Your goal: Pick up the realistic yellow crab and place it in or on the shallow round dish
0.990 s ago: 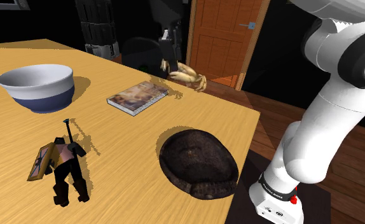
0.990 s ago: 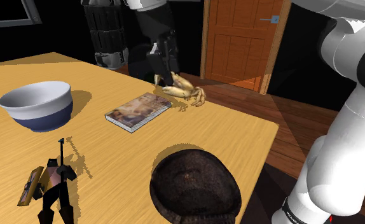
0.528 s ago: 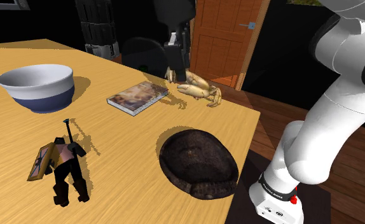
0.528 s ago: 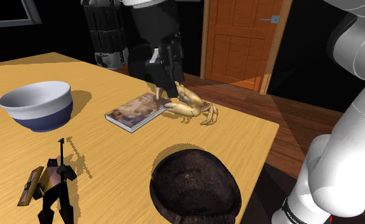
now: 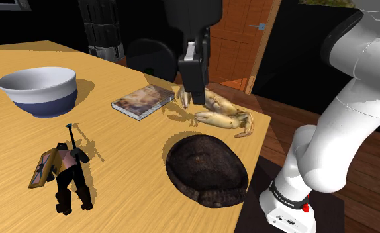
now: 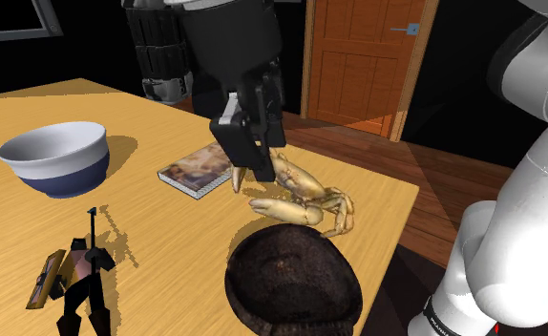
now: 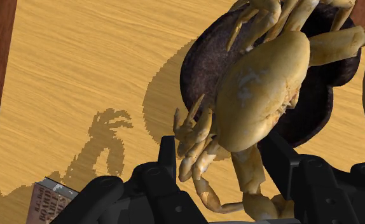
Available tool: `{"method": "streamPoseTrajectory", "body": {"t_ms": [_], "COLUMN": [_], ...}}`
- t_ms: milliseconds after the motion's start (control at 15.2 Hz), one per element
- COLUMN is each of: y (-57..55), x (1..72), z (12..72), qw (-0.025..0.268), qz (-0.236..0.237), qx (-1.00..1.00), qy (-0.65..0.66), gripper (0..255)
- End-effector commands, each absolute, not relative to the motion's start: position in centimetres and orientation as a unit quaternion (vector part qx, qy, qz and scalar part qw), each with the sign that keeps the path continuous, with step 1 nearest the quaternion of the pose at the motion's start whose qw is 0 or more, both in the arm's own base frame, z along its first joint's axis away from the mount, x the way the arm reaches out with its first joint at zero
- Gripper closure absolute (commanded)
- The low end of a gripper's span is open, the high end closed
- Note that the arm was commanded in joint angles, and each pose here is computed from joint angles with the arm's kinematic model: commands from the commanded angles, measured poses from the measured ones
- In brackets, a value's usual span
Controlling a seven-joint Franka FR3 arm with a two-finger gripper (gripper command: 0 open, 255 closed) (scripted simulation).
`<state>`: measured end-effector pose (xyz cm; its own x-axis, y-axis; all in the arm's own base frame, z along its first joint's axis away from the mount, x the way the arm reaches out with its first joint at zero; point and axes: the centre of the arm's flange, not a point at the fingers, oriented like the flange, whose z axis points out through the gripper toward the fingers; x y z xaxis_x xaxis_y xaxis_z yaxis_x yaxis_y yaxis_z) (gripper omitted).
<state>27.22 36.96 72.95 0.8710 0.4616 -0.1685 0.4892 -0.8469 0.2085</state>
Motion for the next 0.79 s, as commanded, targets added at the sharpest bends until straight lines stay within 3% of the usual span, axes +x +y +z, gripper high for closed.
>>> {"method": "streamPoseTrajectory", "body": {"t_ms": [0,726], "y": [37.1,37.1], "x": [26.7,26.7], "z": [72.3,66.5], "qw": [0.123,0.123], "qz": [-0.056,-0.056], "qx": [0.959,0.959], "qy": [0.247,0.247], "gripper": [255,255]}}
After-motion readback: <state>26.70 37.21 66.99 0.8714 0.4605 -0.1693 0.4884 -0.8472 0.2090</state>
